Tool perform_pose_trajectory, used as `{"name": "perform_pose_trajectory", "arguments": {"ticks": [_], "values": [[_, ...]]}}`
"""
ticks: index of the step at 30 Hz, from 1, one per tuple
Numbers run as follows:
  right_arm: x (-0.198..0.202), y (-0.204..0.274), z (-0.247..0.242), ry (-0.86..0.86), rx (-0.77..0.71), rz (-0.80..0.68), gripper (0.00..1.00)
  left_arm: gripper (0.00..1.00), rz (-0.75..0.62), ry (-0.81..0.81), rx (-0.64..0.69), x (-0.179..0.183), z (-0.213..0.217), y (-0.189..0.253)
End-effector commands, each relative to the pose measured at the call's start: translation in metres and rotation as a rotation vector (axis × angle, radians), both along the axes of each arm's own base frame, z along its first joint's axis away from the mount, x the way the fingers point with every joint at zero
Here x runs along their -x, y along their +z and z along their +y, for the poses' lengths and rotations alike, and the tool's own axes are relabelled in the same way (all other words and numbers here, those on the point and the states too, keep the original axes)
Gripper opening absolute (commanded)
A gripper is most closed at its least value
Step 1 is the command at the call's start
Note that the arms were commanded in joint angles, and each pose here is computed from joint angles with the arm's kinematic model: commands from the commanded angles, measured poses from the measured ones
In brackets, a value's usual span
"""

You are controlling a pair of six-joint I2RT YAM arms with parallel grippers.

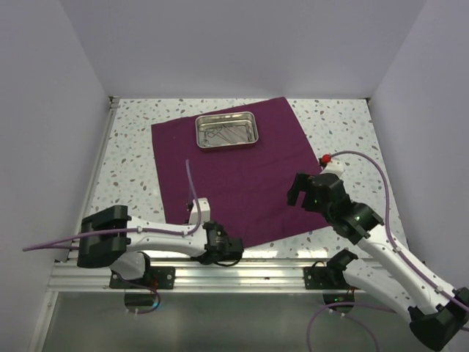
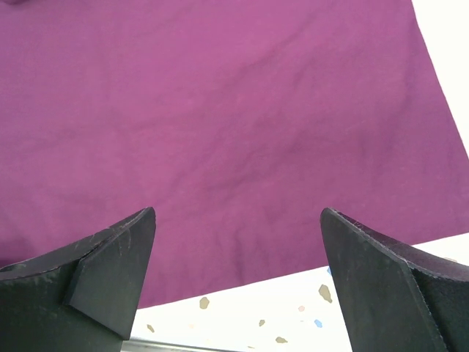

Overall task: Open and lay out the surgical kit
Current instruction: Smooth out the surgical kit at the center of the board.

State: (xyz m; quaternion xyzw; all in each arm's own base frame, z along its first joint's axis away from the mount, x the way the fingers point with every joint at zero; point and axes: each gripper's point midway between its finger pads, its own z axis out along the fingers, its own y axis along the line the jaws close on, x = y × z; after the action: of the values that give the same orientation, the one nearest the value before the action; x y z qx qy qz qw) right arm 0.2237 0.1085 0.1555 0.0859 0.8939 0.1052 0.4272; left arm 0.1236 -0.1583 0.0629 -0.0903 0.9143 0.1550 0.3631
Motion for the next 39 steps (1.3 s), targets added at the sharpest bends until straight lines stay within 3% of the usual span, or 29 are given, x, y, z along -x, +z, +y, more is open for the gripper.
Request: {"name": "perform_pose_trajectory", "arguments": {"ticks": [1, 2, 3, 7, 10, 15, 17, 18, 19, 20, 21, 22, 24, 28, 29, 31, 32, 39], "values": [[0.005, 0.011, 0.004, 0.038, -0.037, -0.036, 0.98, 0.35, -0.021, 0.048, 0.093, 0.018, -0.002, 0.006], [0.006, 0.015, 0.004, 0.04, -0.053, -0.051, 0.98, 0.64, -0.024, 0.033, 0.124, 0.021, -0.011, 0.01], [0.007, 0.018, 0.004, 0.042, -0.06, -0.062, 0.98, 0.99, -0.028, -0.012, 0.144, 0.029, -0.021, 0.013], [0.005, 0.033, 0.008, 0.049, -0.113, -0.118, 0.98, 1.0, -0.089, -0.12, 0.222, 0.034, -0.061, 0.037], [-0.006, 0.042, 0.016, 0.043, -0.143, -0.147, 0.99, 1.0, -0.19, -0.138, 0.266, 0.013, -0.072, 0.062], [-0.043, 0.043, 0.047, 0.063, -0.116, -0.088, 0.98, 0.99, -0.388, -0.131, 0.282, -0.044, -0.053, 0.126], [-0.065, 0.066, 0.054, 0.048, -0.102, -0.127, 0.98, 0.99, -0.471, -0.042, 0.3, -0.077, -0.038, 0.149], [-0.075, 0.073, 0.057, 0.04, -0.098, -0.142, 0.98, 0.99, -0.473, -0.08, 0.245, -0.086, -0.027, 0.161], [-0.094, 0.081, 0.063, 0.034, -0.087, -0.146, 0.98, 1.0, -0.524, -0.066, 0.327, -0.104, -0.039, 0.169], [-0.104, 0.084, 0.067, 0.034, -0.088, -0.143, 0.98, 0.99, -0.522, -0.036, 0.337, -0.125, -0.029, 0.171], [-0.12, 0.088, 0.061, 0.013, -0.098, -0.139, 0.98, 0.99, -0.518, -0.119, 0.275, -0.135, -0.019, 0.181], [-0.139, 0.09, 0.079, 0.084, -0.12, -0.112, 0.98, 0.99, -0.592, -0.139, 0.372, -0.155, -0.03, 0.188], [-0.168, 0.09, 0.076, 0.085, -0.115, -0.093, 0.98, 0.99, -0.598, -0.189, 0.394, -0.188, -0.015, 0.189], [-0.237, 0.092, 0.062, 0.062, -0.056, -0.089, 0.98, 0.99, -0.593, -0.106, 0.407, -0.252, 0.026, 0.182], [-0.252, 0.06, 0.063, 0.069, -0.061, -0.016, 0.98, 0.99, -0.582, -0.093, 0.41, -0.267, 0.041, 0.177], [-0.281, 0.052, 0.043, 0.031, -0.095, 0.0, 0.98, 1.0, -0.583, -0.068, 0.415, -0.3, 0.057, 0.165], [-0.293, 0.023, 0.04, 0.03, -0.102, 0.055, 0.98, 0.99, -0.578, -0.06, 0.413, -0.311, 0.065, 0.159], [-0.362, -0.029, -0.007, -0.031, -0.121, 0.124, 0.98, 0.97, -0.499, 0.045, 0.519, -0.383, 0.133, 0.078]]}}
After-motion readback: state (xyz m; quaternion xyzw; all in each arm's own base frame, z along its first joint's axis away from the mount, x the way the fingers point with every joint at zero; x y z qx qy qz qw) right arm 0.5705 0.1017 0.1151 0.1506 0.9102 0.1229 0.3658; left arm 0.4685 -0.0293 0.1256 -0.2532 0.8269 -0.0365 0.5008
